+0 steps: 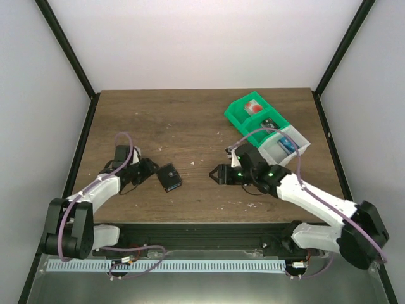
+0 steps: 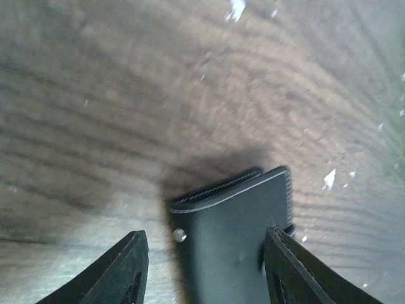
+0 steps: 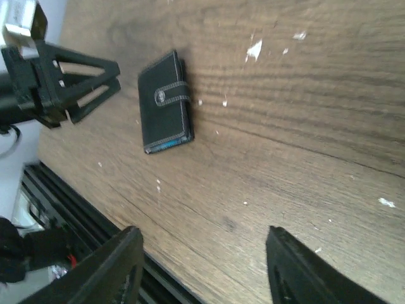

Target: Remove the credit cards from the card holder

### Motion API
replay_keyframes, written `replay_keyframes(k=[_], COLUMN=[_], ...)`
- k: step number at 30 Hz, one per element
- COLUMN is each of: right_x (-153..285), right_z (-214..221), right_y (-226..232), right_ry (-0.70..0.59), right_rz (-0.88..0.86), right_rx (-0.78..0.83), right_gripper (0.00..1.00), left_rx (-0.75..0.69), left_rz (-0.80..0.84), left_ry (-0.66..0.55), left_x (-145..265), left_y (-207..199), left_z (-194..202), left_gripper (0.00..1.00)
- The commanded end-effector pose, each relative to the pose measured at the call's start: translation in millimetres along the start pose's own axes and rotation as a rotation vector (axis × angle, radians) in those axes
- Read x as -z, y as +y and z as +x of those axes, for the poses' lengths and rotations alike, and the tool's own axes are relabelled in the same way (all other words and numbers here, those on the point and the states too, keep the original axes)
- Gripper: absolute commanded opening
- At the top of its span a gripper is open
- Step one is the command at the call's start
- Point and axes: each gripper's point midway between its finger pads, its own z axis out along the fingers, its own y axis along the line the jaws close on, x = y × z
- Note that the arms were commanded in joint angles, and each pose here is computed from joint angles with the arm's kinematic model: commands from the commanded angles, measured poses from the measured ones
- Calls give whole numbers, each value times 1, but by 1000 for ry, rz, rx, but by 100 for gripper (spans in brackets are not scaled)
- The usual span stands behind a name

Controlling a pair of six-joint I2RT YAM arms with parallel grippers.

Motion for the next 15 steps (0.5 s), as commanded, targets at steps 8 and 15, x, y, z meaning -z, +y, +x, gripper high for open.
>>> replay_keyframes(k=[8,15], right_x=[-47,-58], right_z=[11,0], right_y=[21,13], right_ry=[96,61], right_rz=[-21,49], right_rx=[63,88], right_gripper=[45,43], left_rx=[-17,-94], left_rz=[8,78], left_ry=[109,168], left_x=[-23,-41], left_y=[19,-9], left_z=[27,44], left_gripper=[48,41])
